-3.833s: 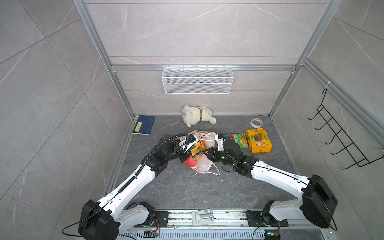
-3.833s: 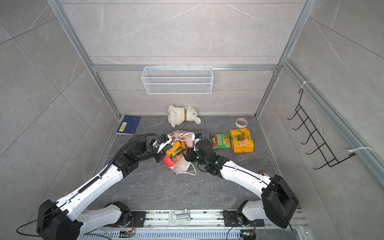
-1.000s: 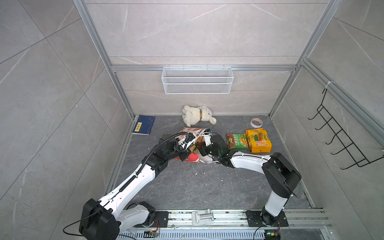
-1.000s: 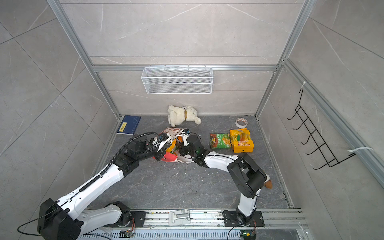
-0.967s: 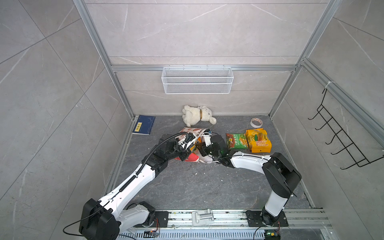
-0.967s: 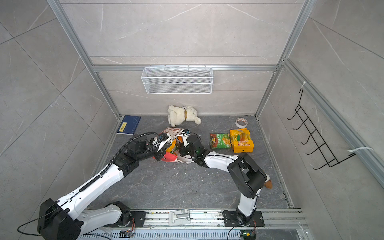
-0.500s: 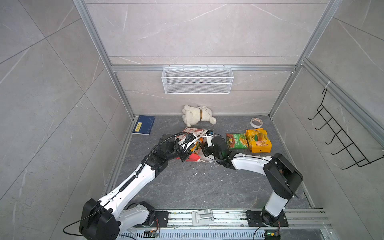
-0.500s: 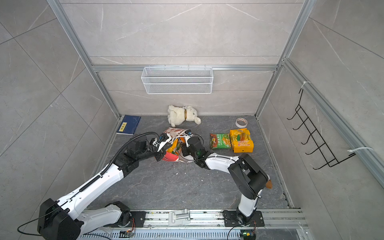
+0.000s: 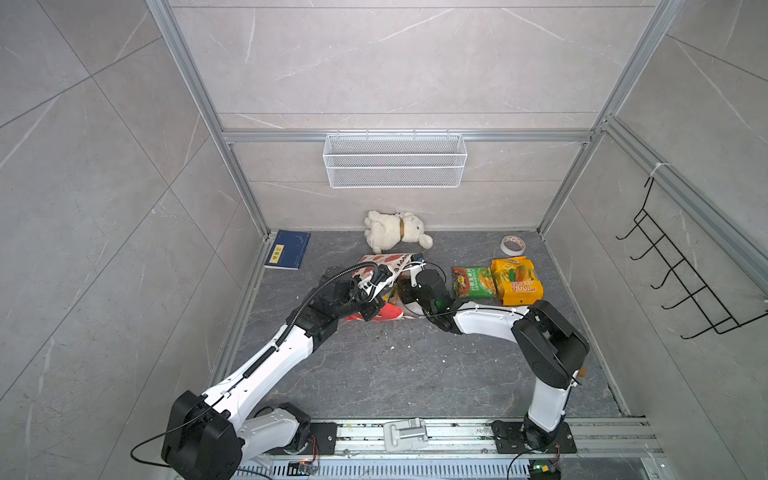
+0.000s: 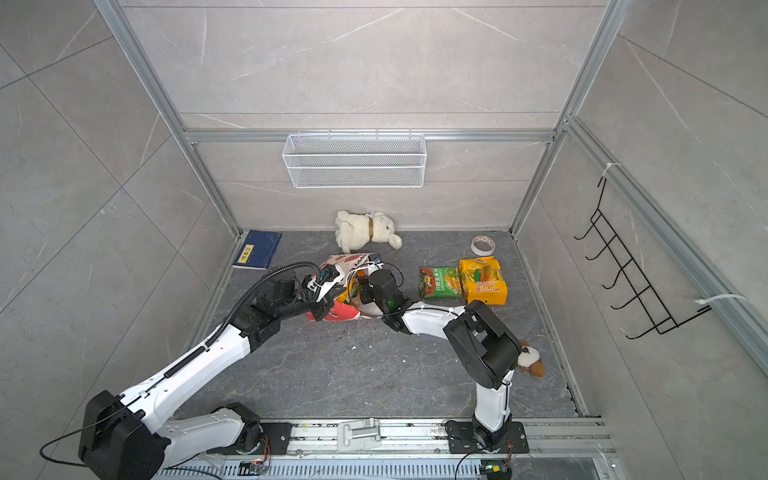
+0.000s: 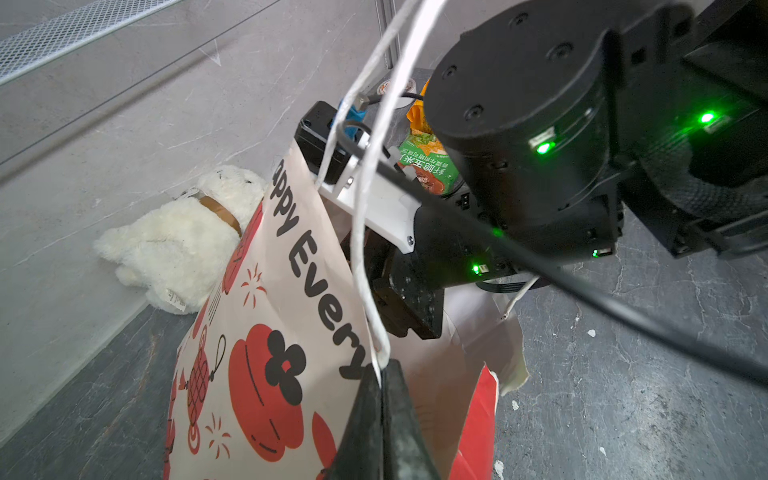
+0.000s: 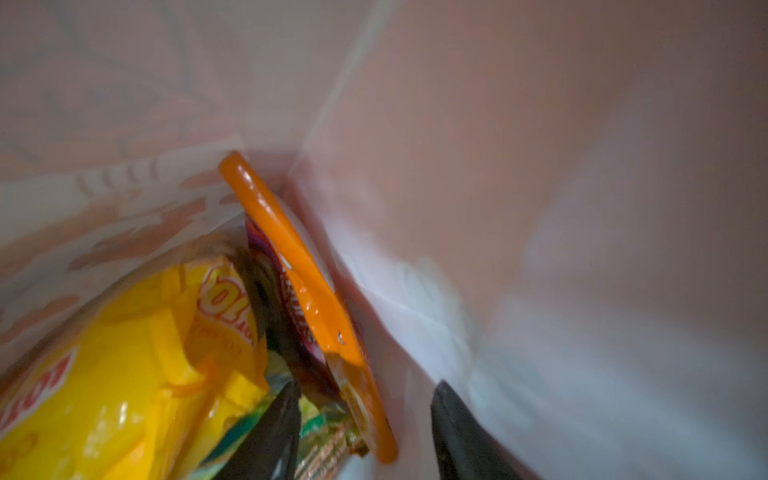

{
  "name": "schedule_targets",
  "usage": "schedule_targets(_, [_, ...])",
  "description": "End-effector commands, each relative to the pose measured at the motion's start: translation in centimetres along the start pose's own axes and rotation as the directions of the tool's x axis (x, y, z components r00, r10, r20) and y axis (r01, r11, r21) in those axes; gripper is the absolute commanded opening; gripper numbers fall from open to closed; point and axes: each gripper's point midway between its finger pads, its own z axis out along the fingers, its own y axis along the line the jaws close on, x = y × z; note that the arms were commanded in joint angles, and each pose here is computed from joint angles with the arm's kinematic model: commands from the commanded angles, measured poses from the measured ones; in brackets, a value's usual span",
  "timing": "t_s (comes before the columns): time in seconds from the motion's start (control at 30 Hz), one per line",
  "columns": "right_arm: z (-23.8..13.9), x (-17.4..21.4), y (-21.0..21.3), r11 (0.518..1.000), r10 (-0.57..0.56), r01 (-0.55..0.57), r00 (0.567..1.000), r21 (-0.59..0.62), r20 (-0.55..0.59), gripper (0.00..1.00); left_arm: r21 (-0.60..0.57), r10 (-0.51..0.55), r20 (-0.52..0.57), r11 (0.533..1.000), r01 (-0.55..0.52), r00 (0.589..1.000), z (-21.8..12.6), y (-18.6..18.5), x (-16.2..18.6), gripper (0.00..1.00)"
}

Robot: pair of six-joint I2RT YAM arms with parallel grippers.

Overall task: Take the snacks out of the paper bag
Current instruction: 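Reach the right gripper deeper beside the orange-edged candy packet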

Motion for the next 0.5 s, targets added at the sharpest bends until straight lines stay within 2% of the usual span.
schedule_targets(0.0, [2.0,-1.1,0.7,0.999,0.032,-0.029,0.998,-0.042,0.053,0.52,0.091,0.084,0.216,0.99,-0.106,0.973,-1.6,-1.6,-6.4,0.0])
schedule_targets(0.1, [3.7,-0.5,1.6,0.993,0.042,-0.04,0.999,-0.115,0.016,0.47,0.092,0.084,0.219,0.99,-0.106,0.972,-1.6,-1.6,-6.4,0.0])
schedule_targets(0.17, [4.3,-0.2,2.1,0.986,0.05,-0.047,0.999,-0.161,0.011,0.39,0.09,0.086,0.221,0.99,-0.108,0.972,-1.7,-1.7,-6.4,0.0])
schedule_targets(0.23, [4.6,-0.2,2.7,0.976,0.039,-0.032,0.999,-0.213,0.03,0.26,0.086,0.09,0.223,0.99,-0.111,0.971,-1.7,-1.7,-6.3,0.0])
schedule_targets(0.37, [4.2,-0.6,2.4,0.98,0.048,-0.042,0.999,-0.195,0.026,0.06,0.07,0.089,0.215,0.992,-0.106,0.973,-1.7,-1.4,-6.1,0.0])
schedule_targets(0.47, [3.2,-1.3,2.2,0.982,0.045,-0.04,0.999,-0.185,0.023,0.0,0.05,0.085,0.205,0.994,-0.097,0.975,-1.4,-1.1,-5.8,0.0])
